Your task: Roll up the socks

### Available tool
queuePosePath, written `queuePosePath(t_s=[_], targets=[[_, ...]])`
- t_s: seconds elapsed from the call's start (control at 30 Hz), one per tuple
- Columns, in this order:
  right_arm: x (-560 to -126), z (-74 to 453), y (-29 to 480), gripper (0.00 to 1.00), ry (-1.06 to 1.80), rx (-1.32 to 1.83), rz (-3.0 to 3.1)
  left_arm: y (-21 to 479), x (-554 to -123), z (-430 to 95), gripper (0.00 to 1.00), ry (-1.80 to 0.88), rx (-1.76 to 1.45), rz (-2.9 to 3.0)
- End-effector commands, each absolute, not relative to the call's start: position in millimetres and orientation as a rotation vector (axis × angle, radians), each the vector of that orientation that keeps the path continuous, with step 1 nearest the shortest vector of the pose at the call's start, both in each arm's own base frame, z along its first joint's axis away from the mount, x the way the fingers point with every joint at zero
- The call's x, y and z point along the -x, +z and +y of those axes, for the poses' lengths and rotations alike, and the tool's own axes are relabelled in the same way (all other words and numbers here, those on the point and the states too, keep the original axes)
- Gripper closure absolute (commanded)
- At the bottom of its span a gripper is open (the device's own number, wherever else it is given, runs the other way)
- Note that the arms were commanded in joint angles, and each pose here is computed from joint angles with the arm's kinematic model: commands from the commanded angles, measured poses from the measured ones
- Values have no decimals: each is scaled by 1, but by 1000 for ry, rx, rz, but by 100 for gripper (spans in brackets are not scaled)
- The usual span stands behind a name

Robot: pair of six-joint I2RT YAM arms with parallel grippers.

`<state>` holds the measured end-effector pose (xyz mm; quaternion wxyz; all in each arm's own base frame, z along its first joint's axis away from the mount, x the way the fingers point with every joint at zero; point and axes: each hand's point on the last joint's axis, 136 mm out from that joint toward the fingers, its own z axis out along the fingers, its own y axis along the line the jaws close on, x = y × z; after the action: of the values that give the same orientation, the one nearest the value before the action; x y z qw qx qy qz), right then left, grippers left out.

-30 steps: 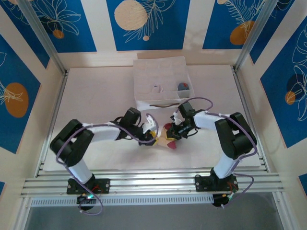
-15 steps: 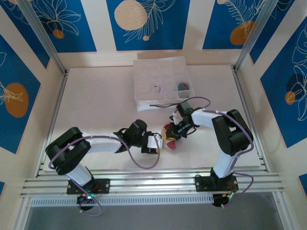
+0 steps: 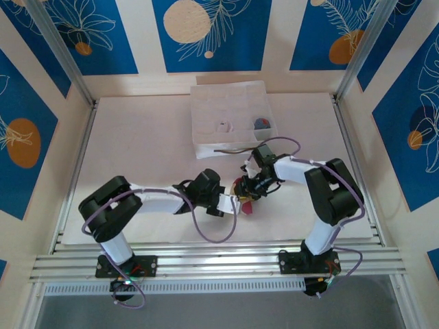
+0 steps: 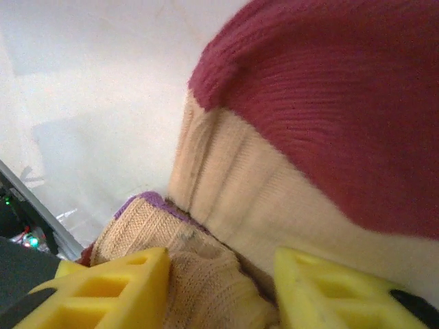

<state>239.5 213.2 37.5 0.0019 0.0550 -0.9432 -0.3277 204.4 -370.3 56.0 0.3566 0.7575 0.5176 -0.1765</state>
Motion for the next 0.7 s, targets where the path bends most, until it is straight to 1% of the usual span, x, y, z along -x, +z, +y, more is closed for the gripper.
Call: queuePosePath(t_s=[0.0,0.13,0.3,0.47,0.6,0.67], targets=[[-243,201,55,49,-1086,-155,-3048,33,-175,-352,100,-648,-2071,1566],[-240,198,61,47,-1159,-143,-3064,27,-179,-350,100,-825,-2016,1839],[-228,209,50,46,-1191,-178,-2992,22,-194,-353,100,-959,-1873,2090],[-225,213,37,47,-1145,-177,-2981,14,-217,-349,100,-1084,-1619,2310],[-230,209,31,52,-1091,-154,-3014,4,-233,-341,100,-1164,-1419,2463],[-233,209,29,60,-1078,-151,-3016,4,-233,-341,100,-1192,-1380,2468]])
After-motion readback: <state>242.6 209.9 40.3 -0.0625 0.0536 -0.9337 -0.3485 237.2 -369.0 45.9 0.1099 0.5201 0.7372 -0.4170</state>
